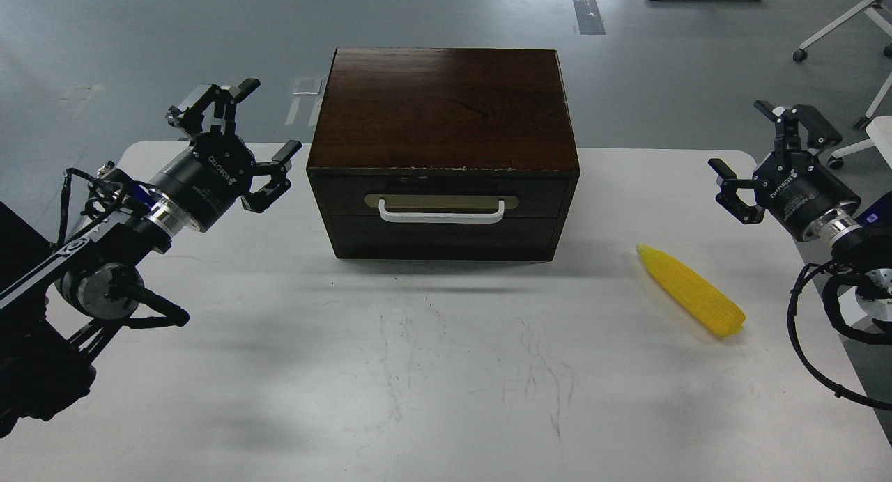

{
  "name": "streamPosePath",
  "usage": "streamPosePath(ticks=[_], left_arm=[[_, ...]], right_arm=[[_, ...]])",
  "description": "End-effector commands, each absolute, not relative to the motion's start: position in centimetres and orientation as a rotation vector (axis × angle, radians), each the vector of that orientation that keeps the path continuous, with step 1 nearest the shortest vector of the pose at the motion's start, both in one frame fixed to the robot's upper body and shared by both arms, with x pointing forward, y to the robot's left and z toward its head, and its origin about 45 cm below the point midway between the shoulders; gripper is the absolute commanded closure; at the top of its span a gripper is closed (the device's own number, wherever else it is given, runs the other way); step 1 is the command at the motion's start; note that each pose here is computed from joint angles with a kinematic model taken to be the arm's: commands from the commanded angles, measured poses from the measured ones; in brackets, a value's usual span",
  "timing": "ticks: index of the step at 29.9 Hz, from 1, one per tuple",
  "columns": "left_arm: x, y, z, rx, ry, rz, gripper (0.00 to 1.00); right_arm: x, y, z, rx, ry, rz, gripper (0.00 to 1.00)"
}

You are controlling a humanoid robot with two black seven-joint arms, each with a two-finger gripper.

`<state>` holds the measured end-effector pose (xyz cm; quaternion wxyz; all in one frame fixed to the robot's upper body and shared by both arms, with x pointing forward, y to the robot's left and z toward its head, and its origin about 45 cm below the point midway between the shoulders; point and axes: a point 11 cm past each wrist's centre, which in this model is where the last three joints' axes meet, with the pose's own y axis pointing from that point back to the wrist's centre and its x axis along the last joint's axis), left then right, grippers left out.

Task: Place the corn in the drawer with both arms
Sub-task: 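Raise the left gripper and move it toward the drawer handle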

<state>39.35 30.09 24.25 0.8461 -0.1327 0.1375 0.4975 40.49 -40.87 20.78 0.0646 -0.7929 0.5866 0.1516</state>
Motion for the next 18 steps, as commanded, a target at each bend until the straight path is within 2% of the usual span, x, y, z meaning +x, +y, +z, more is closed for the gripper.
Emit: streamPosePath(ticks=[1, 12, 18], left_arm=[[39.3, 30.1, 24.3, -0.283, 0.291, 1.047, 0.02], [39.5, 30.9, 24.1, -0.277, 0.291, 1.067, 0.02], [39.9, 34.1, 25.3, -0.241, 0.227, 1.101, 0.02]], right_arm=[[40.7, -40.5, 20.9, -2.393, 1.76, 0.458, 0.0], [40.9, -40.2, 20.9, -2.396, 1.749, 0.457, 0.0], [40.8, -40.4, 21.0, -2.397, 1.755, 0.452, 0.0]])
